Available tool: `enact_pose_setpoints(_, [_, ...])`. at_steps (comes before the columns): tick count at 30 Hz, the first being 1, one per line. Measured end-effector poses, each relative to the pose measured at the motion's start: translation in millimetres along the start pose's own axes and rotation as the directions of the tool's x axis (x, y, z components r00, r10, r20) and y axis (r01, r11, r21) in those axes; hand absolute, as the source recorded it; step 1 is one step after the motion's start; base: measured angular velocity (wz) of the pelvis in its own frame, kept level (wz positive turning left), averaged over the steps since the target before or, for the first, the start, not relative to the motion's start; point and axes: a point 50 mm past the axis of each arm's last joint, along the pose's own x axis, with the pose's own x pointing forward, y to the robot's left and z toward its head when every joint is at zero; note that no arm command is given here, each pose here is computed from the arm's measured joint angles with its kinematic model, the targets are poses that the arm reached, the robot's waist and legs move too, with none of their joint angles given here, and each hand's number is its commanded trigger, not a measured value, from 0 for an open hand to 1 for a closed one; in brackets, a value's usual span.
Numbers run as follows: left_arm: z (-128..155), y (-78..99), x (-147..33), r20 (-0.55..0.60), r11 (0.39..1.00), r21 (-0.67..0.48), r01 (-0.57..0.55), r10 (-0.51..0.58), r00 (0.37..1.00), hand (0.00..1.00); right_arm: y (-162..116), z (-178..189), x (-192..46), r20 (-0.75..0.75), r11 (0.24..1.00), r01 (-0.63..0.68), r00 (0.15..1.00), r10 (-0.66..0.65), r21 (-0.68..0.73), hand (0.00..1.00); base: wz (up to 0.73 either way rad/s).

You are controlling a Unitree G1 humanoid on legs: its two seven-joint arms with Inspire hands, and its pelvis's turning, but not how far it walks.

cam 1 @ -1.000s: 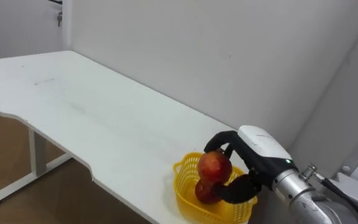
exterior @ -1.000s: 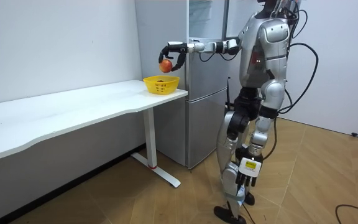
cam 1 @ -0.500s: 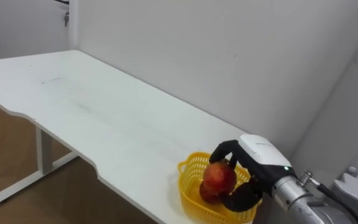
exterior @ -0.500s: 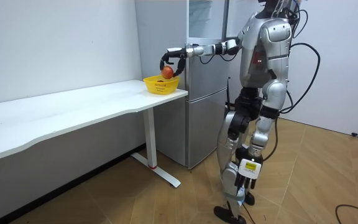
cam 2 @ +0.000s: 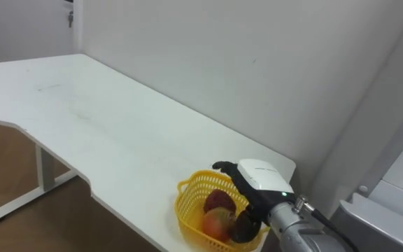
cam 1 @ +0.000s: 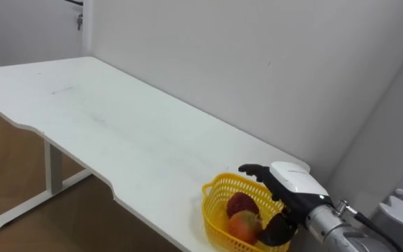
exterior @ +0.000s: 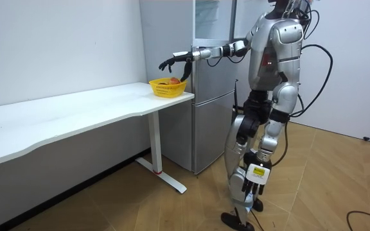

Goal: Retrieve from the upper fridge

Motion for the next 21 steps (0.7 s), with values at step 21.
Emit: enact_pose_setpoints(21, [5.5,-1.1,-0.2,0.015,1.000,0.001,-0.004,0.004,1.000,0.00,0.6,-3.7,-0.1,-0.030,1.000,-0.004,1.000,0.004,0.001,0.00,0.00])
